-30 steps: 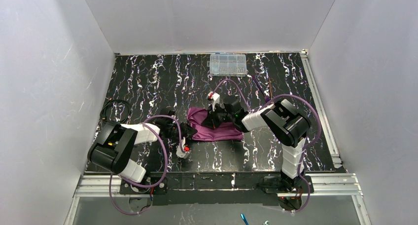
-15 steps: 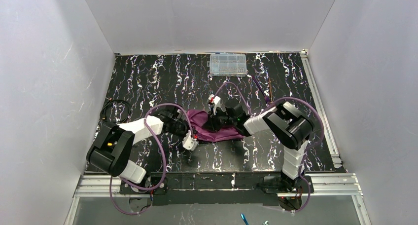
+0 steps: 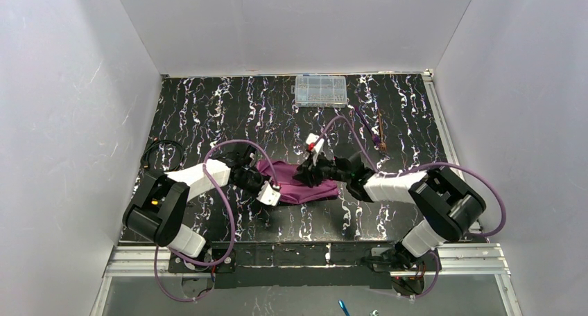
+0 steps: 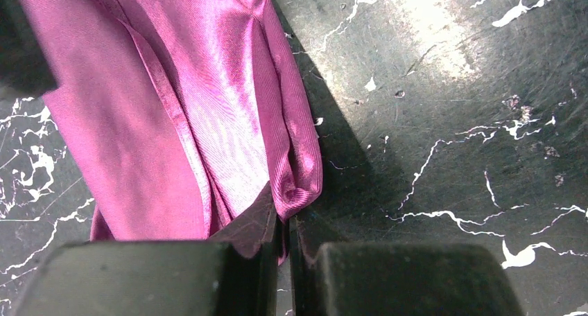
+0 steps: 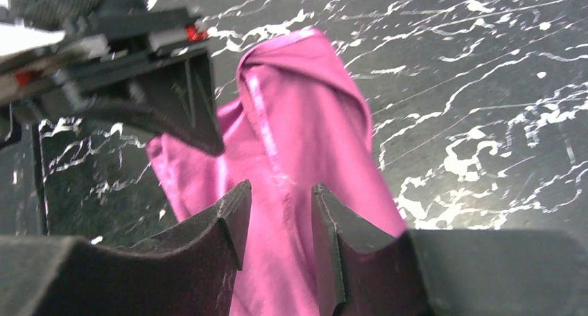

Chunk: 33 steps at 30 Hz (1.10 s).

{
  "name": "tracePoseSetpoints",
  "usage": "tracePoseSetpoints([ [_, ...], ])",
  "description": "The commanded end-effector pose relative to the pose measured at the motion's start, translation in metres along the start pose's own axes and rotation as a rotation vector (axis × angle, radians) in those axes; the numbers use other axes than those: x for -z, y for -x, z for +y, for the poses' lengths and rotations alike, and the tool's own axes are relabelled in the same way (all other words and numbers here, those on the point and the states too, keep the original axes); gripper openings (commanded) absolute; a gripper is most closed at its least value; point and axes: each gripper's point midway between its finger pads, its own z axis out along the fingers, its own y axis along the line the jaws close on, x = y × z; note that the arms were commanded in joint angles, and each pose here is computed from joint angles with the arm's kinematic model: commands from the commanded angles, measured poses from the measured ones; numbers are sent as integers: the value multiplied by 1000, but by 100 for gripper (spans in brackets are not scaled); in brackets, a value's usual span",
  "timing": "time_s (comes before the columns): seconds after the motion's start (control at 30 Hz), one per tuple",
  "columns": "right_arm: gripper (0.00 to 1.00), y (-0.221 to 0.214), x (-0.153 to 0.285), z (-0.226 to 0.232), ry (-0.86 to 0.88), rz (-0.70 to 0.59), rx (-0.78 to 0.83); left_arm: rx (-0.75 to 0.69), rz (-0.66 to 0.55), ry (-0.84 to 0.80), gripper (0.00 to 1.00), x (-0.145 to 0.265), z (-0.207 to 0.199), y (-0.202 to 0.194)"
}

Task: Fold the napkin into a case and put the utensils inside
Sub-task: Pick up the 2/3-rectangle-folded napkin from the center of the board, then pass from the left arm to the right

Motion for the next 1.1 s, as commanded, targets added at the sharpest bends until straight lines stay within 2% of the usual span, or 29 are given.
tracePoseSetpoints([
  [0.0, 46, -6, 6, 18, 3, -2, 113, 64, -20, -5, 0, 1, 0, 6],
  [0.13, 46, -16, 0, 36, 20, 26, 177, 88, -21, 2, 0, 2, 2, 7],
  [0.3, 47, -13, -5, 52, 23, 0, 231, 104, -20, 7, 0, 3, 4, 7],
  [0.37, 57, -13, -7, 58, 31, -12, 246, 105, -21, 6, 0, 3, 3, 7],
  [0.6, 59, -19, -5, 69, 50, -35, 252, 91, -26, 14, 0, 3, 1, 9],
  [0.67, 85, -23, -3, 70, 51, -34, 258, 90, -26, 17, 0, 4, 1, 10],
  [0.7, 87, -24, -1, 70, 48, -36, 261, 87, -24, 16, 0, 4, 1, 10],
  [1.07, 86, -36, -20, 74, 66, -5, 325, 71, -30, 9, 0, 8, 0, 13],
])
